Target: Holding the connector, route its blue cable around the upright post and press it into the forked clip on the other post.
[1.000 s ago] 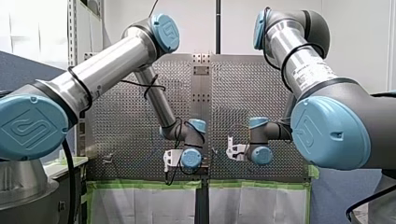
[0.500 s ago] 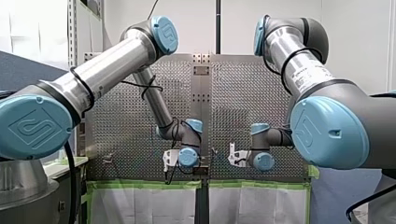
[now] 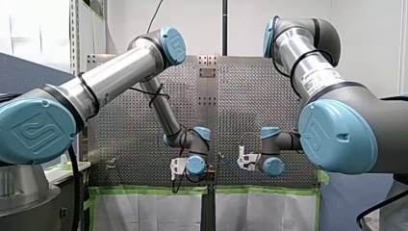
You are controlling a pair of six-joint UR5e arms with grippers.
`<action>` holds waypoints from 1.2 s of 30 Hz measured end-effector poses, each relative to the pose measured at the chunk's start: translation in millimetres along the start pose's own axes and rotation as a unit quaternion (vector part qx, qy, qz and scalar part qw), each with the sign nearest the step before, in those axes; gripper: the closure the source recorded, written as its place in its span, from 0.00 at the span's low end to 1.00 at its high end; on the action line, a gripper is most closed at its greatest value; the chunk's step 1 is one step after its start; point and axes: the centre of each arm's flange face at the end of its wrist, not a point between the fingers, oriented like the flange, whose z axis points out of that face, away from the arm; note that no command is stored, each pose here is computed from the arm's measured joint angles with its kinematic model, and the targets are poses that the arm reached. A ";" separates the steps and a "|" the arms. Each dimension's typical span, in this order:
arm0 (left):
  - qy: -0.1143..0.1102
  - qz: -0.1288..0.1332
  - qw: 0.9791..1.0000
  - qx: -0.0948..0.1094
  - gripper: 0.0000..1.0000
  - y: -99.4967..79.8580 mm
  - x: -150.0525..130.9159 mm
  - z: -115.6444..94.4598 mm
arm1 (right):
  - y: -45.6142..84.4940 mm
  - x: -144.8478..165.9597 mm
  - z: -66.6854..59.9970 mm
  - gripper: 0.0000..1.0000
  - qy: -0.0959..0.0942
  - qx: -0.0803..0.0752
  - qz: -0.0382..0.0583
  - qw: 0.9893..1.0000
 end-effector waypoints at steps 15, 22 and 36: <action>-0.006 -0.007 1.000 0.001 1.00 -5.6 -10.0 10.4 | 5.2 4.1 5.9 1.00 0.005 -0.001 0.002 1.000; -0.005 -0.005 1.000 0.001 1.00 -6.0 -10.2 10.1 | 12.8 3.3 5.8 1.00 -0.001 -0.007 0.004 1.000; 0.002 0.011 1.000 0.004 1.00 -9.2 -7.6 4.9 | 27.1 3.6 7.0 1.00 -0.004 -0.019 0.006 1.000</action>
